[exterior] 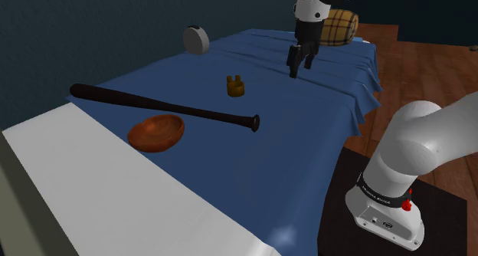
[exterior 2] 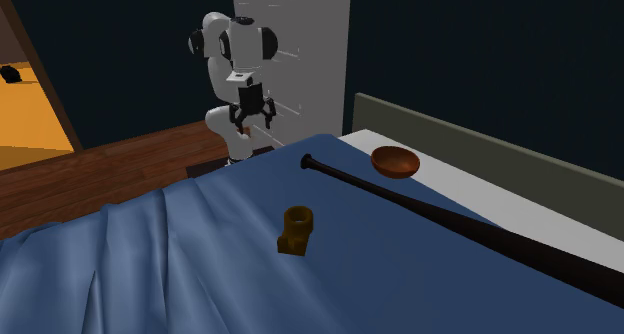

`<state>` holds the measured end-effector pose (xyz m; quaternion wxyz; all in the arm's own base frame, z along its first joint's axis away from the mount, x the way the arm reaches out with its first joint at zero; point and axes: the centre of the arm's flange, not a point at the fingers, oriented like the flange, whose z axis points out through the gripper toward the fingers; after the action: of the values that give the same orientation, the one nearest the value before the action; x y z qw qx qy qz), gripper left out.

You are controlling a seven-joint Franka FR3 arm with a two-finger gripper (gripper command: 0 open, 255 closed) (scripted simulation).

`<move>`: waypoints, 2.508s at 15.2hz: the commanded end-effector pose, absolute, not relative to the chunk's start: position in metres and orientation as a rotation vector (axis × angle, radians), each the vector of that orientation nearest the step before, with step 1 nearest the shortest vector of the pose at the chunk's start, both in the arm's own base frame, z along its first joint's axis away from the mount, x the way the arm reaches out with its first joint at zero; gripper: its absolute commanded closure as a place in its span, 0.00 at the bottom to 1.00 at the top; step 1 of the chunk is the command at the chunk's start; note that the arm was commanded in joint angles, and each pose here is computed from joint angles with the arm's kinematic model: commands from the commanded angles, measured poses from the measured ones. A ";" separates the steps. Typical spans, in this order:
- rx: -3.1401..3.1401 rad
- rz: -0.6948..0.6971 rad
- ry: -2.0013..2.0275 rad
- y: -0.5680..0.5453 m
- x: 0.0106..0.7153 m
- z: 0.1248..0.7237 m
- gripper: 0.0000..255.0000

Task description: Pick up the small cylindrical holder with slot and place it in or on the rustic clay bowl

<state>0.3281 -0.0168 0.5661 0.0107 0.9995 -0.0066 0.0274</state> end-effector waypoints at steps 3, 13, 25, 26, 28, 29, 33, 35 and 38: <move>3.126 0.064 -0.097 -0.012 0.355 0.560 0.00; 3.129 -0.043 -0.483 -0.009 0.491 0.524 0.00; 3.064 -0.174 -0.948 -0.045 0.647 0.468 0.00; 3.056 -0.185 -0.987 -0.050 0.659 0.463 0.00; 3.036 -0.207 -1.064 -0.060 0.682 0.452 0.00; 3.026 -0.218 -1.102 -0.066 0.694 0.446 0.00; 3.018 -0.225 -1.128 -0.068 0.700 0.427 0.00; 3.018 -0.225 -1.128 -0.066 0.699 0.416 0.00; 3.018 -0.225 -1.128 -0.065 0.698 0.403 0.00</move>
<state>0.6987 -0.0659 0.4064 -0.0442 0.9336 -0.3487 -0.0698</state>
